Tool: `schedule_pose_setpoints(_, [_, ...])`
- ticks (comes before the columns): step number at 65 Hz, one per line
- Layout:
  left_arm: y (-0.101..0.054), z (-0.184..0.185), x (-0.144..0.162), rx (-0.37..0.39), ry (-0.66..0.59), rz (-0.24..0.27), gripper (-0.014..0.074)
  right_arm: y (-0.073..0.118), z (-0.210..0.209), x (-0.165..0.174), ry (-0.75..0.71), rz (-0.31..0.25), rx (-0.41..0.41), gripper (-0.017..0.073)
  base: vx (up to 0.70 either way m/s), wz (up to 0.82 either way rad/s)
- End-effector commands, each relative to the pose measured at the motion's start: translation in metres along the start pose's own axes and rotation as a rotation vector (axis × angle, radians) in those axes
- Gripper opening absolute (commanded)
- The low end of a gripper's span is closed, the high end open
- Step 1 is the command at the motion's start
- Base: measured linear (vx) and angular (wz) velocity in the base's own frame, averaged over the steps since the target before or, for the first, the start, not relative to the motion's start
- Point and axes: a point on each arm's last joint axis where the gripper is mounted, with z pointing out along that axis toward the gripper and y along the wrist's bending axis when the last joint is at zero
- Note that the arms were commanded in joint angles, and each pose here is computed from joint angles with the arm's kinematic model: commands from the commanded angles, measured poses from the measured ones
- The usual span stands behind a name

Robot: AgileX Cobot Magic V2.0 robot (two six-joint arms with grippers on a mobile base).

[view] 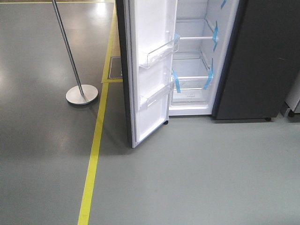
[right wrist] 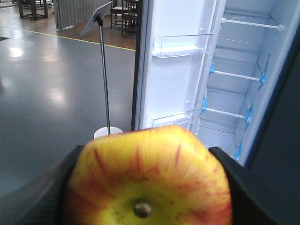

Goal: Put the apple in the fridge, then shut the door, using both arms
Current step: 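Drive toward the refrigerator while holding the apple in the right gripper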

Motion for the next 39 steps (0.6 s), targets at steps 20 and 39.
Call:
schedule_pose_setpoints(20, [-0.0017, -0.0029, -0.0129, 0.016, -0.105, -0.010, -0.0006, -0.0007, -0.0047, -0.0127, -0.103, 0.002, 0.021, 0.0077, 0.20, -0.01])
schedule_pose_setpoints(39, [-0.0017, -0.0029, -0.0129, 0.016, -0.105, -0.010, -0.0006, -0.0007, -0.0047, -0.0127, -0.103, 0.002, 0.021, 0.0077, 0.17, 0.00])
